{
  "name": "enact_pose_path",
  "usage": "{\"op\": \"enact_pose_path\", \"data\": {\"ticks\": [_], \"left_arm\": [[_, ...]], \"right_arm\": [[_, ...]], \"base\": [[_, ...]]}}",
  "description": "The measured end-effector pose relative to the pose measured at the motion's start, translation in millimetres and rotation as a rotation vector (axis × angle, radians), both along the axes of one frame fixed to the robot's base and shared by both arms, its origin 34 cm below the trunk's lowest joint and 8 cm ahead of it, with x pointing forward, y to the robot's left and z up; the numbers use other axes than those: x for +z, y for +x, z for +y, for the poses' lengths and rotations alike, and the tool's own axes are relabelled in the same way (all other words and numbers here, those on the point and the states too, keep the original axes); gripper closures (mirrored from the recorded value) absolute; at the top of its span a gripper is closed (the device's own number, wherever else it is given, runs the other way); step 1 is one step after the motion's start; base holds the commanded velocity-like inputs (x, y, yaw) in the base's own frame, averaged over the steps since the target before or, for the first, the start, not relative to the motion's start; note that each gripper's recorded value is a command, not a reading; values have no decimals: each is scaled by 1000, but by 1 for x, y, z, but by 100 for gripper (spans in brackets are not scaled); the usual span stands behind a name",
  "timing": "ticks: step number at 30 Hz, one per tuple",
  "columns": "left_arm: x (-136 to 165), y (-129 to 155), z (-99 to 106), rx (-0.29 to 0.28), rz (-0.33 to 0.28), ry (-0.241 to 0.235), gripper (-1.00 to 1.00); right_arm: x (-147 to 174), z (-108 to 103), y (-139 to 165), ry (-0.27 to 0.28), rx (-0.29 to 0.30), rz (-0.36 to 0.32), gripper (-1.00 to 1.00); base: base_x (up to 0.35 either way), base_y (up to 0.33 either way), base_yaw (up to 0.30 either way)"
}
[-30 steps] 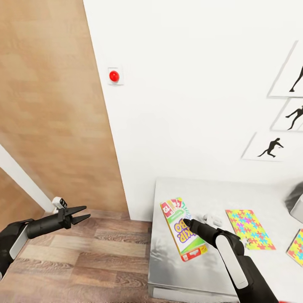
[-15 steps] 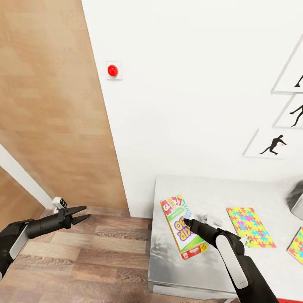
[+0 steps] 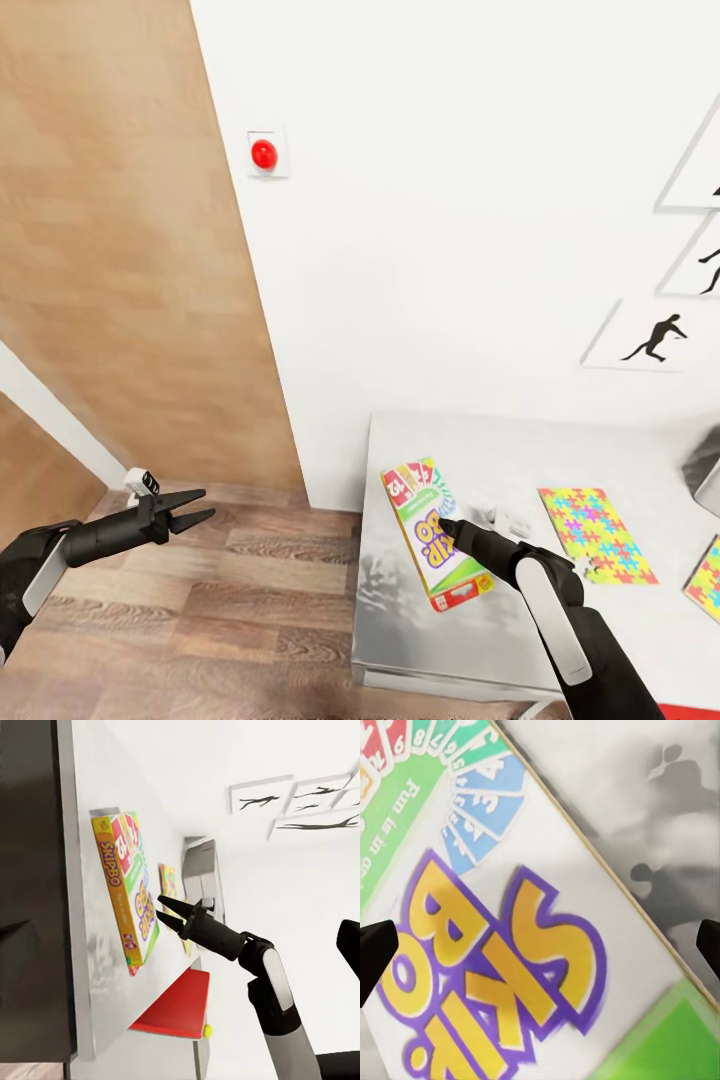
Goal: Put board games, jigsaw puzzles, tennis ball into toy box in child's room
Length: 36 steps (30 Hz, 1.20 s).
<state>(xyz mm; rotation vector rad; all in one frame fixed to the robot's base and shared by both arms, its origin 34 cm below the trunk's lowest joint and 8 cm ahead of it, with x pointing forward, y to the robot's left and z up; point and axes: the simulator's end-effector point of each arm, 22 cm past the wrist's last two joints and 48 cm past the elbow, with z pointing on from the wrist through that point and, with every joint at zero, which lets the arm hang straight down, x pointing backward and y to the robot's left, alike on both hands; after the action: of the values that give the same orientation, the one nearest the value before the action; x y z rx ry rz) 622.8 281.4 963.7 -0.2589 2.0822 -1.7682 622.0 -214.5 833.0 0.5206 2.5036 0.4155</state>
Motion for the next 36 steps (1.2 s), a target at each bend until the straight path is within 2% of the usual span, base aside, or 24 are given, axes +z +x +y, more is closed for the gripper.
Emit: {"op": "enact_pose_path", "data": {"ticks": [16,36], "left_arm": [[-8,-1,0,0,16,0,-100],[-8,-1,0,0,16,-1,-100]], "right_arm": [[-8,-1,-3,0,-1,16,-100],[-9,0,-3,0,-1,17,-100]], "base": [[-2,3,0],[-11,91,0]]}}
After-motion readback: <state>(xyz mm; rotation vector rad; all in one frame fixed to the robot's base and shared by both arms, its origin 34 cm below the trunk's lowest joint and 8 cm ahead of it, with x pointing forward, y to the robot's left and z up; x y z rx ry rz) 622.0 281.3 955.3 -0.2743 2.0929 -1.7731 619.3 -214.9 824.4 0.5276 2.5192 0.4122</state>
